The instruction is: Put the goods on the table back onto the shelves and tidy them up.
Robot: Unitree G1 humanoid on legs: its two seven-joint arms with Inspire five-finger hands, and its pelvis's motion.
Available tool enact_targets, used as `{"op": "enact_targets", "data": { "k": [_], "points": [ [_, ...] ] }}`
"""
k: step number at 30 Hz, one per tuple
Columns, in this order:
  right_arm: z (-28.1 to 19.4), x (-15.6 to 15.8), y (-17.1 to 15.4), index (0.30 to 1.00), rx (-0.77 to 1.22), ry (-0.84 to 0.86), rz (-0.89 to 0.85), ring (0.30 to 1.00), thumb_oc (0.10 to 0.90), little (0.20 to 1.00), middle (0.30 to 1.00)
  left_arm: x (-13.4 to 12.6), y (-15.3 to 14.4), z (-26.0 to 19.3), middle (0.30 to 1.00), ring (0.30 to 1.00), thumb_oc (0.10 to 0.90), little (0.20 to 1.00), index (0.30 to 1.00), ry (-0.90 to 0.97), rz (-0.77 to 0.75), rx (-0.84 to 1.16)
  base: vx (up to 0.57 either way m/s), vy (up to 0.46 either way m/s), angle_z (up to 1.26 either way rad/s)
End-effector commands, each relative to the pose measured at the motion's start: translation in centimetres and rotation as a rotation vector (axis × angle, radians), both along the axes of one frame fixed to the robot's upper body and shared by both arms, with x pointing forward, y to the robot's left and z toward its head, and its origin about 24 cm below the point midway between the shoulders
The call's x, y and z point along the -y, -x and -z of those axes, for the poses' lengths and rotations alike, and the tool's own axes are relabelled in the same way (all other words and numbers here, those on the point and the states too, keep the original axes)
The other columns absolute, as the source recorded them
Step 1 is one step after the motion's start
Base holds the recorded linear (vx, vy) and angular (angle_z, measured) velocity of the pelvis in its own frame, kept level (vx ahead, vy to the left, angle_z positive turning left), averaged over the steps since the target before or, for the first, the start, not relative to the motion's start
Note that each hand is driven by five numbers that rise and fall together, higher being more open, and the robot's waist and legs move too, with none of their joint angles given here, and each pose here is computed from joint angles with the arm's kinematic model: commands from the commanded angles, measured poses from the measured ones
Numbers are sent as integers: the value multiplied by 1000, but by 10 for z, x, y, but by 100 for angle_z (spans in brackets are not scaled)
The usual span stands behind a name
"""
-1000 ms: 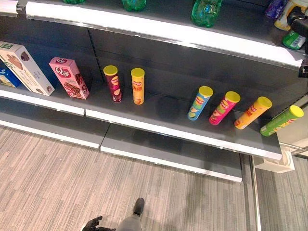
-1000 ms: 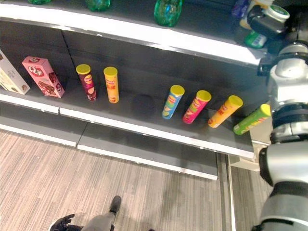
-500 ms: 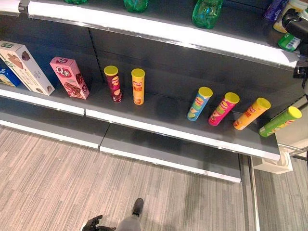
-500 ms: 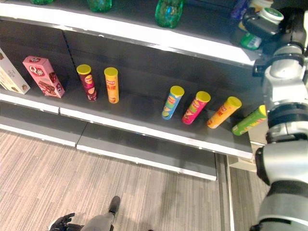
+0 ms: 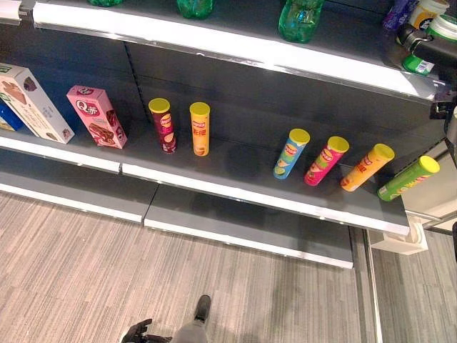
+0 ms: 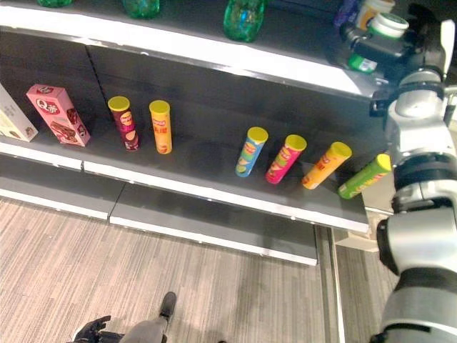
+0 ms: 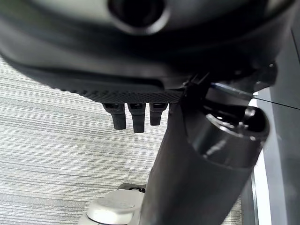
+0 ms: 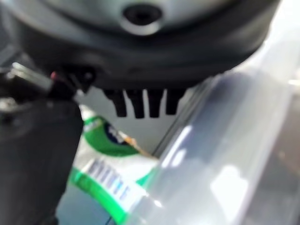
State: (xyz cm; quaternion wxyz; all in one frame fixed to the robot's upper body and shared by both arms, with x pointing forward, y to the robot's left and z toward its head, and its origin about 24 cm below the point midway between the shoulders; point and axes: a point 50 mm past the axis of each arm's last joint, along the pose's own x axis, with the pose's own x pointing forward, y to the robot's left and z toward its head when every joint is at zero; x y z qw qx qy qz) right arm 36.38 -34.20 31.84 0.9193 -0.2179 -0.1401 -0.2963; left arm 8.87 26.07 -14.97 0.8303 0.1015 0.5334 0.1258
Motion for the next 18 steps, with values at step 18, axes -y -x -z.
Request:
{"op": "enact_targets", "data": {
  "k": [18],
  "points": [
    [-68, 20, 39, 900, 465, -291, -115, 900, 800, 900, 900, -12, 8, -1, 900, 900, 800, 900, 900, -43, 45, -45, 2, -1, 1]
  ]
}}
